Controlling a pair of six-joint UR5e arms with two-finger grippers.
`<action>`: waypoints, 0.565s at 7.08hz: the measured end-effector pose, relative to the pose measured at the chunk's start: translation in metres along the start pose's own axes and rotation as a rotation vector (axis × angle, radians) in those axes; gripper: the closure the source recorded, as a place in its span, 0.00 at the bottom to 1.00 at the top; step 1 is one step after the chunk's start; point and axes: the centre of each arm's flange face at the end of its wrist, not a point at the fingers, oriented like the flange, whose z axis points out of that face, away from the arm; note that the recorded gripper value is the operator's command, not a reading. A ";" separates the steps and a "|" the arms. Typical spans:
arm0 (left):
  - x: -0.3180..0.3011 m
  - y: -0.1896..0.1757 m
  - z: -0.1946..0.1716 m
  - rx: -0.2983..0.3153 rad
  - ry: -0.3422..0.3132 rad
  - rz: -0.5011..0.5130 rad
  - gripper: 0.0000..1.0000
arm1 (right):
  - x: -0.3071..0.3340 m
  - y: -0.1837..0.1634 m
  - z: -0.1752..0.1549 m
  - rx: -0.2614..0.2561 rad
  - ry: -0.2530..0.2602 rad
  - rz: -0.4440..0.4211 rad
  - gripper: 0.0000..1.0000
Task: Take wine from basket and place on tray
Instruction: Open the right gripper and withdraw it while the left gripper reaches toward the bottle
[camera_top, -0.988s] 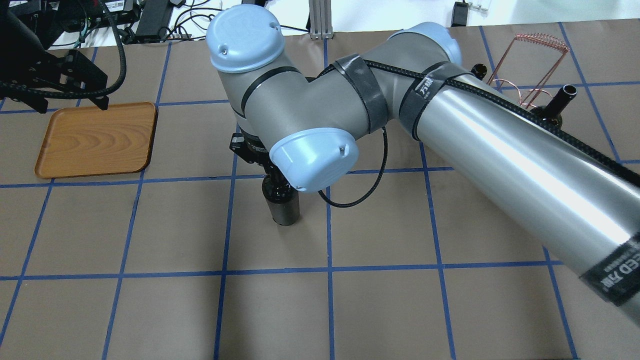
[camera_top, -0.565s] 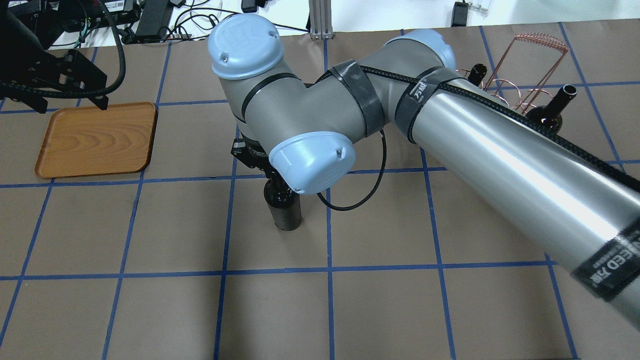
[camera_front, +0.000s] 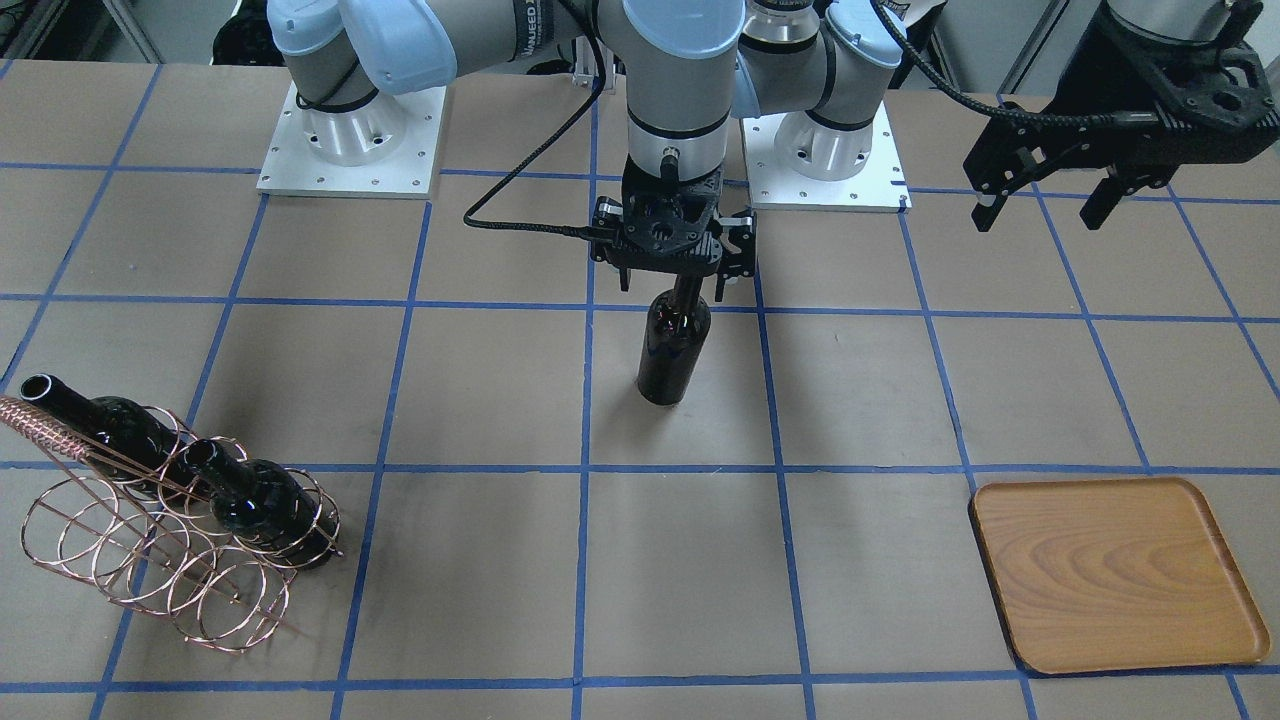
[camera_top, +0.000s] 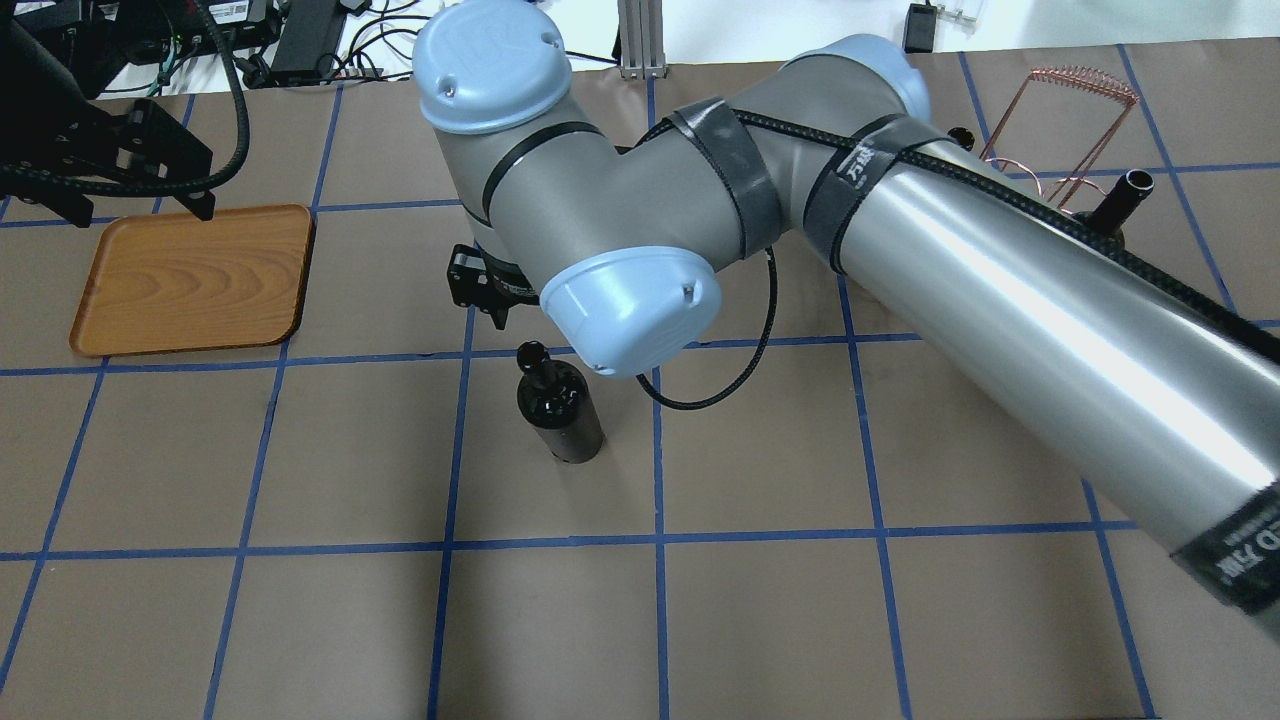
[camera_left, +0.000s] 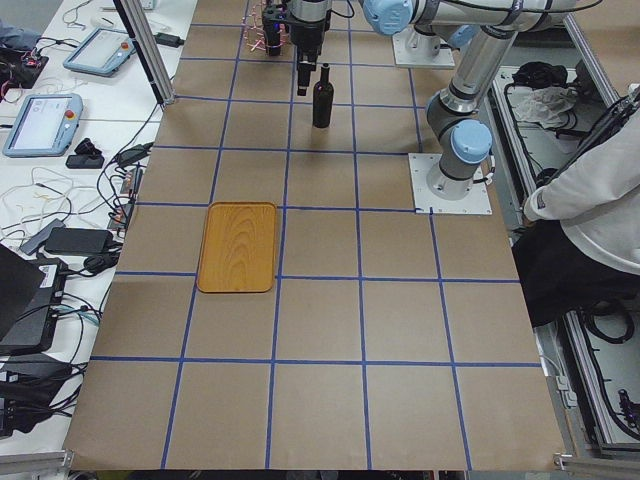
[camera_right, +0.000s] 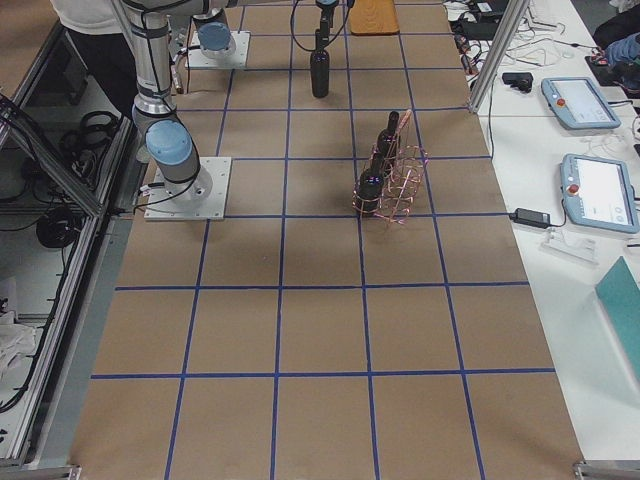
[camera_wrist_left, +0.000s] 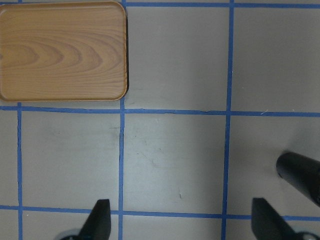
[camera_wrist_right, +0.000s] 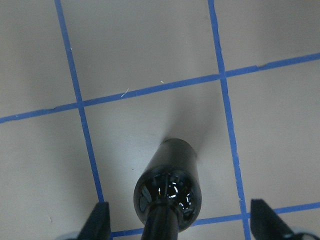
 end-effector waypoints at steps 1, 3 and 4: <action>0.002 0.001 -0.001 0.001 0.002 0.001 0.00 | 0.017 -0.018 -0.018 0.024 -0.014 0.028 0.00; 0.012 0.002 0.000 -0.003 0.014 -0.016 0.00 | 0.088 -0.074 -0.054 0.057 -0.013 0.048 0.00; 0.028 0.005 0.001 -0.009 0.020 -0.046 0.00 | 0.124 -0.096 -0.070 0.076 -0.004 0.001 0.00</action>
